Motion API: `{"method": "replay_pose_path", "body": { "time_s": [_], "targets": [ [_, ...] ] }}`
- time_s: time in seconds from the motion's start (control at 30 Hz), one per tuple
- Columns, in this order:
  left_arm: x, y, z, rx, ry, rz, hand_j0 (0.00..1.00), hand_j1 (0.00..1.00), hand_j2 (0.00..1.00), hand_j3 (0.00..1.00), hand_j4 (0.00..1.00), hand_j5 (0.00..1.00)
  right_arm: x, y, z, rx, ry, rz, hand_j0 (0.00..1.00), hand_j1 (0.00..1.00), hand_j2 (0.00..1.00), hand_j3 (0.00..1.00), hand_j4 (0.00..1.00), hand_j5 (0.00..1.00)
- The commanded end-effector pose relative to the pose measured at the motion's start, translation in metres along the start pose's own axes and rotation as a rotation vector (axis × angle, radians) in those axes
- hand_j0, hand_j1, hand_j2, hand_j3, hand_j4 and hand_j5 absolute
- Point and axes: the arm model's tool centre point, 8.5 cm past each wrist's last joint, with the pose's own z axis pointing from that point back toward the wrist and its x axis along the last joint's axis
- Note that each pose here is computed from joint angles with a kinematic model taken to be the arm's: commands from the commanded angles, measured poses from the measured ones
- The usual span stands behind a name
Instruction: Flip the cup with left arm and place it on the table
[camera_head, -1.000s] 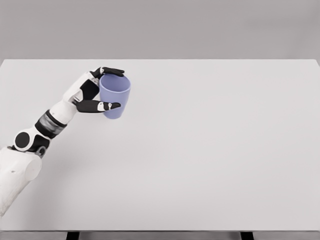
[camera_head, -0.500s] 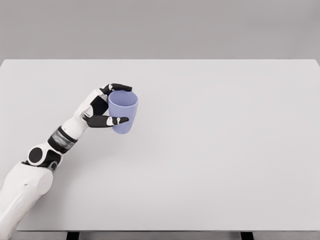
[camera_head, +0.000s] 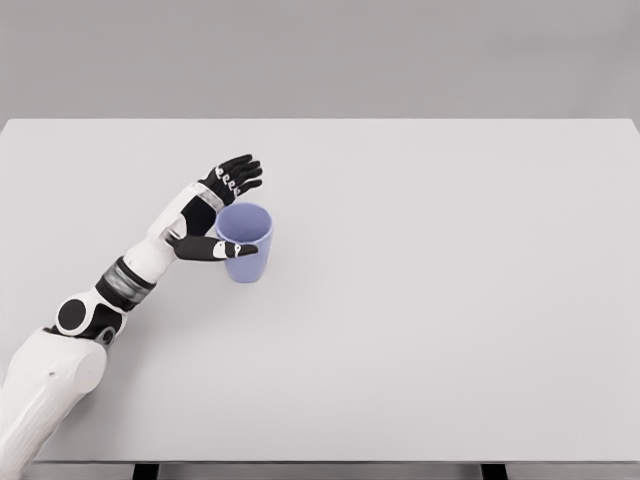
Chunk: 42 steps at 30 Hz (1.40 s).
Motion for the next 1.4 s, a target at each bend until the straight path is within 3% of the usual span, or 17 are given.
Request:
{"method": "replay_pose_path", "body": {
  "time_s": [0.0, 0.33, 0.6, 0.83, 1.0, 1.07, 1.1, 1.13, 1.17, 1.2, 1.27, 1.3, 1.37],
  "targets": [
    [0.001, 0.001, 0.000, 0.003, -0.003, 0.000, 1.00, 1.00, 1.00, 1.00, 1.00, 1.00, 0.000, 0.000, 0.000, 0.000, 0.000, 0.000, 1.00, 1.00, 1.00, 1.00, 1.00, 1.00],
    [0.005, 0.006, 0.005, 0.011, -0.001, -0.010, 1.00, 1.00, 1.00, 1.00, 1.00, 1.00, 0.000, 0.000, 0.000, 0.000, 0.000, -0.002, 1.00, 1.00, 1.00, 1.00, 1.00, 1.00],
    [0.017, 0.023, 0.015, 0.025, 0.007, -0.050, 1.00, 1.00, 1.00, 1.00, 1.00, 1.00, 0.001, 0.000, 0.000, 0.000, -0.002, 0.000, 1.00, 1.00, 1.00, 1.00, 1.00, 1.00],
    [0.023, 0.028, 0.017, 0.023, 0.007, -0.063, 1.00, 1.00, 1.00, 1.00, 1.00, 1.00, 0.000, 0.000, 0.000, 0.002, 0.000, 0.000, 1.00, 1.00, 1.00, 1.00, 1.00, 1.00],
    [0.047, 0.042, 0.027, -0.001, 0.008, -0.118, 1.00, 1.00, 1.00, 1.00, 1.00, 1.00, 0.000, 0.000, 0.000, 0.000, 0.000, 0.000, 1.00, 1.00, 1.00, 1.00, 1.00, 1.00],
    [0.082, 0.070, 0.048, -0.011, 0.047, -0.223, 1.00, 1.00, 1.00, 1.00, 1.00, 1.00, 0.000, 0.000, 0.000, 0.000, 0.000, 0.000, 1.00, 1.00, 1.00, 1.00, 1.00, 1.00],
    [0.101, 0.091, 0.066, -0.029, 0.126, -0.323, 1.00, 1.00, 1.00, 1.00, 1.00, 1.00, 0.000, 0.000, 0.000, 0.000, 0.000, 0.000, 1.00, 1.00, 1.00, 1.00, 1.00, 1.00],
    [0.111, 0.099, 0.073, -0.054, 0.172, -0.386, 1.00, 1.00, 1.00, 1.00, 1.00, 1.00, 0.000, 0.000, 0.000, 0.000, 0.000, 0.000, 1.00, 1.00, 1.00, 1.00, 1.00, 1.00],
    [0.141, 0.119, 0.085, -0.113, 0.276, -0.547, 1.00, 1.00, 1.00, 1.00, 1.00, 1.00, 0.000, 0.000, 0.000, 0.000, 0.000, 0.000, 1.00, 1.00, 1.00, 1.00, 1.00, 1.00],
    [0.159, 0.128, 0.095, -0.167, 0.364, -0.661, 1.00, 1.00, 1.00, 1.00, 1.00, 1.00, 0.000, 0.000, 0.000, 0.000, 0.000, 0.000, 1.00, 1.00, 1.00, 1.00, 1.00, 1.00],
    [0.165, 0.136, 0.106, -0.272, 0.519, -0.832, 1.00, 1.00, 1.00, 1.00, 1.00, 1.00, 0.001, 0.000, 0.000, 0.000, -0.002, 0.000, 1.00, 1.00, 1.00, 1.00, 1.00, 1.00],
    [0.155, 0.136, 0.112, -0.381, 0.647, -0.961, 1.00, 1.00, 1.00, 1.00, 1.00, 1.00, 0.000, 0.000, 0.000, 0.000, 0.000, 0.000, 1.00, 1.00, 1.00, 1.00, 1.00, 1.00],
    [0.138, 0.132, 0.116, -0.503, 0.760, -1.080, 1.00, 1.00, 1.00, 1.00, 1.00, 1.00, 0.001, 0.000, 0.000, 0.000, -0.002, 0.000, 1.00, 1.00, 1.00, 1.00, 1.00, 1.00]
  ]
}}
